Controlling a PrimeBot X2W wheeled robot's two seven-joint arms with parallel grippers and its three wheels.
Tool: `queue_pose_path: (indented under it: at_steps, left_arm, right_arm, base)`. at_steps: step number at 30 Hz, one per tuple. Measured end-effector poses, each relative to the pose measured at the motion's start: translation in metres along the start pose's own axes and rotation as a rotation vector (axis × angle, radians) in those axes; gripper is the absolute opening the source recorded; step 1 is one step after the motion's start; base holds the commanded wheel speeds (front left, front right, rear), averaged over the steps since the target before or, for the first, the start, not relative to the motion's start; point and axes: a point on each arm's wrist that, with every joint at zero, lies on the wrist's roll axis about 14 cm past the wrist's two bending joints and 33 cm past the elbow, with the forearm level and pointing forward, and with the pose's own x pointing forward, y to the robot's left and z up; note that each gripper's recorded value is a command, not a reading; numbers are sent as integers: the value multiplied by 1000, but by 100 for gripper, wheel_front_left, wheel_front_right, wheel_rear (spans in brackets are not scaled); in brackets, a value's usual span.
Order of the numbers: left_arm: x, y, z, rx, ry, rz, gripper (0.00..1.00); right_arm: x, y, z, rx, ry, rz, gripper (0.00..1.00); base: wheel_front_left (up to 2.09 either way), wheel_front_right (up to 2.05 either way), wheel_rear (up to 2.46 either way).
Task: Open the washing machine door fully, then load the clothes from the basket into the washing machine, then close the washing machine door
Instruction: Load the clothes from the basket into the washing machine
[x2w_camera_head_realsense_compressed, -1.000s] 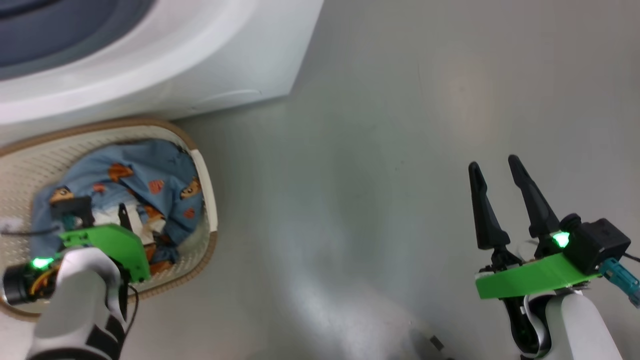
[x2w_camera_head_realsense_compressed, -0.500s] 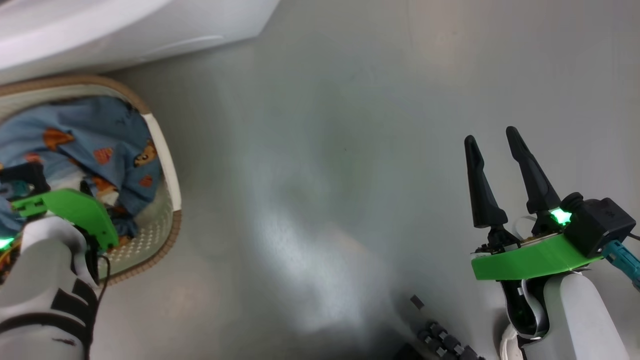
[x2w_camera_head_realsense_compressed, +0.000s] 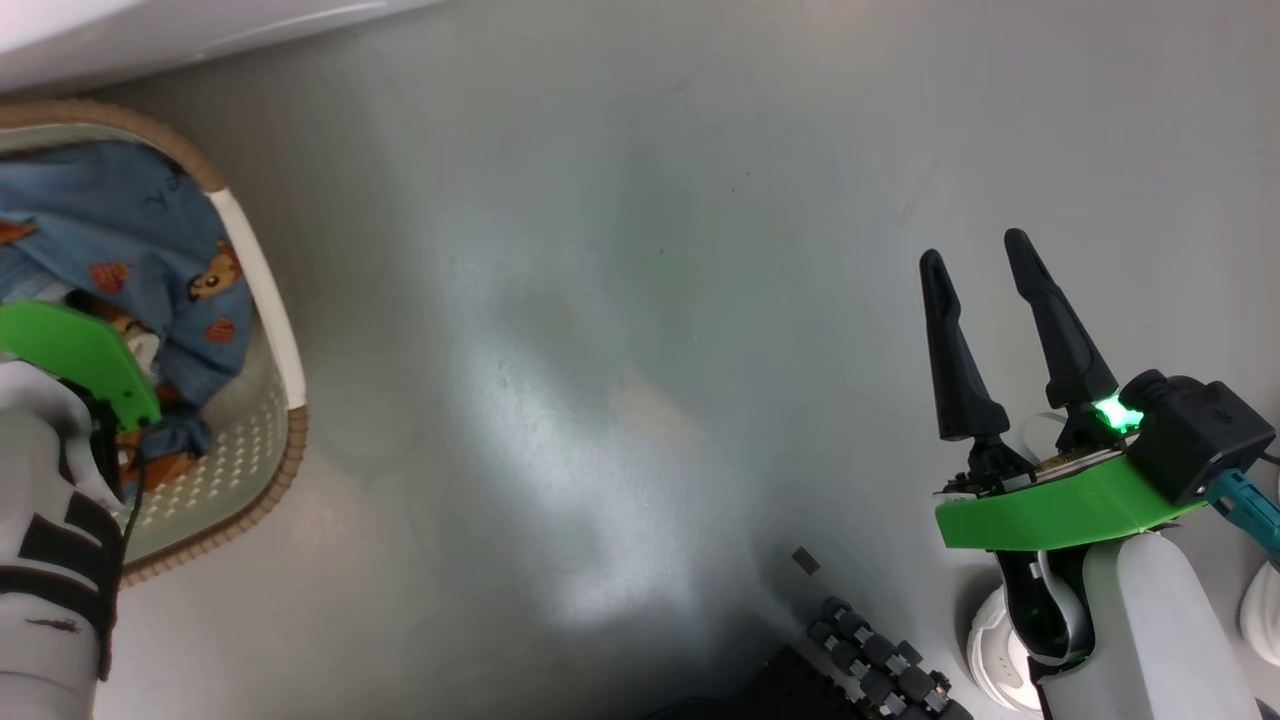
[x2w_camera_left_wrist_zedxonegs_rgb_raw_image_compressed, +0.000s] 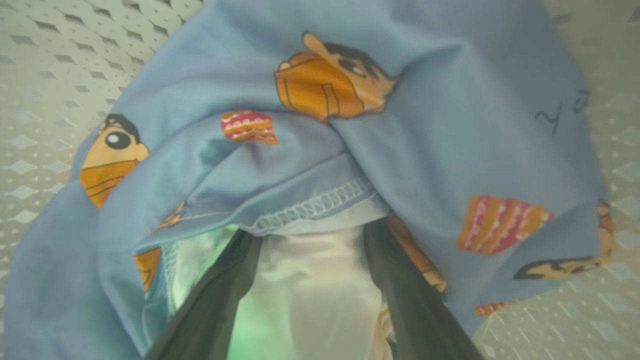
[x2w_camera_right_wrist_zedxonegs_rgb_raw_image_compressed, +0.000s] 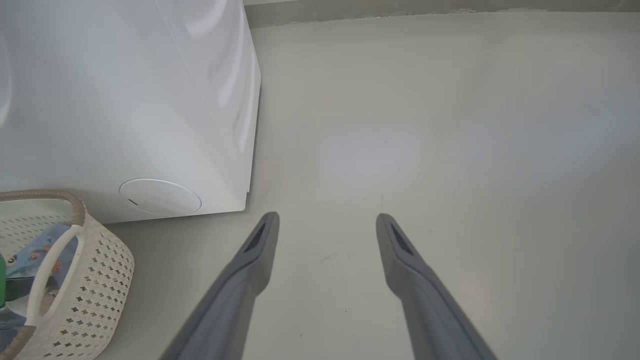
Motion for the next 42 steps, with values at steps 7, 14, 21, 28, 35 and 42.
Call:
queue_pose_path:
  at_steps: [7,14,21,28,35,42]
  left_arm:
    - [11,-10,-3,32,19,-14,100]
    - [11,-12,-6,59,24,-19,0]
    - [-3,-16,9,-45,-73,-21,0]
    - [-33,-22,13,-108,-156,-43,0]
    - [-91,-16,52,-188,-362,-68,0]
    - [-157,7,57,-223,-492,-39,0]
  right_arm:
    - [-3,-14,-4,-13,14,-40,100]
    - [-3,-22,-2,-13,9,-65,100]
    - [1,-16,3,6,-14,-50,100]
    - [2,-11,19,15,-59,-34,100]
    - [-8,3,41,19,-108,11,100]
    - [-31,14,58,39,-143,42,100]
  base:
    - [0,0,0]
    - [0,0,0]
    - [0,0,0]
    - [0,0,0]
    - [0,0,0]
    - [0,0,0]
